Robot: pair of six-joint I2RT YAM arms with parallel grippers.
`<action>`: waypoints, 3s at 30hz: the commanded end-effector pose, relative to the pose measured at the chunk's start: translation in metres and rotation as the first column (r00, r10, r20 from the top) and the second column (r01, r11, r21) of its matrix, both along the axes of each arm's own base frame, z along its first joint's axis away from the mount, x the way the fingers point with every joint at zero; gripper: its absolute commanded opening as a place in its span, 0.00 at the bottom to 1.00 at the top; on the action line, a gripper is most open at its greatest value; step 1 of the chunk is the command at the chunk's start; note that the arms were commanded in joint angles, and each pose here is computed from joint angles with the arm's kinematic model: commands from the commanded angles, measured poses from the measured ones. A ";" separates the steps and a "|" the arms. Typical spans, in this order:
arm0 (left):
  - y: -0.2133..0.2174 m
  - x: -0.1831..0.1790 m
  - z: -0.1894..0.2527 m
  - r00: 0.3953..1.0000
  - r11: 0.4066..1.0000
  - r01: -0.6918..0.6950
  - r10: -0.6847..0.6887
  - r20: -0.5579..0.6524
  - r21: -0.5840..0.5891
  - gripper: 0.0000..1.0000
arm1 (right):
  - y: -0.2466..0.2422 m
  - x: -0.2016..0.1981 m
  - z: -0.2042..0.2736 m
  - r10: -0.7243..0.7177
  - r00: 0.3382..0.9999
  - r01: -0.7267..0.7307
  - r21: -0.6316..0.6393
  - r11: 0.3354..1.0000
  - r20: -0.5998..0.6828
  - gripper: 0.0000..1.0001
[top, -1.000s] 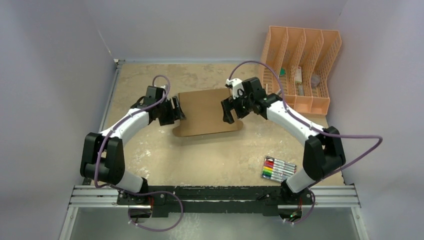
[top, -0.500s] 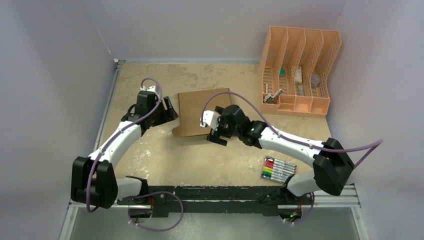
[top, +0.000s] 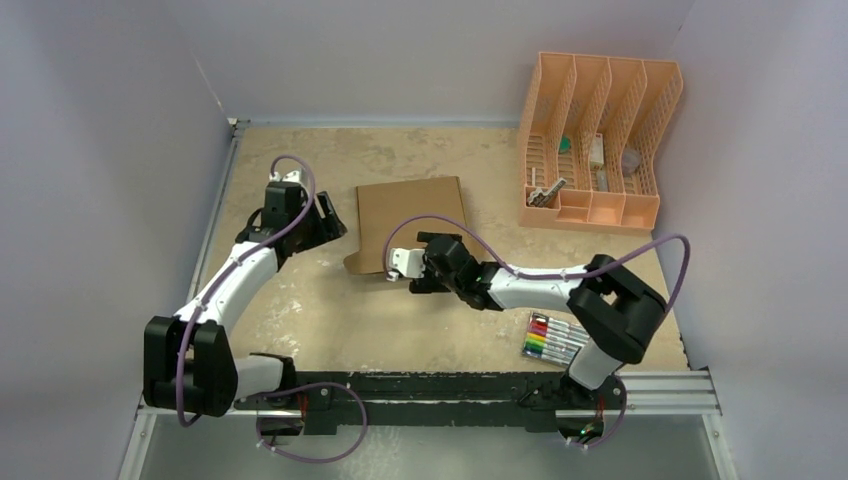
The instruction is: Fold the paper box
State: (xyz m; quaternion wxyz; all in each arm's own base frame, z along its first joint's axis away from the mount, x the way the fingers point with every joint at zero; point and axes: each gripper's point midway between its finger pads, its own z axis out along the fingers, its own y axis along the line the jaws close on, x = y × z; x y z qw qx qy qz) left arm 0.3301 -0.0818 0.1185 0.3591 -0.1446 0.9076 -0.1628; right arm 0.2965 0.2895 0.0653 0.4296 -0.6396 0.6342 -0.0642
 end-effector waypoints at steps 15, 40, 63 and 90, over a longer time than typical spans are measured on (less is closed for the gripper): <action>-0.003 0.017 0.050 0.995 0.999 0.029 -0.026 0.095 -0.023 0.68 | 0.008 0.022 0.058 -0.095 0.984 0.080 0.102 0.992 0.152 0.11; 0.087 0.011 0.220 0.912 0.902 -0.298 0.172 0.373 0.313 0.68 | 0.020 -0.049 0.180 0.109 0.819 0.076 0.296 0.952 -0.563 0.00; 0.029 0.017 0.208 0.934 0.947 0.093 -0.189 0.303 0.306 0.68 | 0.006 0.014 0.157 -0.124 0.837 0.194 0.078 0.978 -0.534 0.32; 0.016 0.009 0.169 0.921 0.883 0.290 -0.362 0.143 0.369 0.70 | -0.043 -0.017 0.187 -0.393 0.719 0.553 0.129 0.823 -0.572 0.71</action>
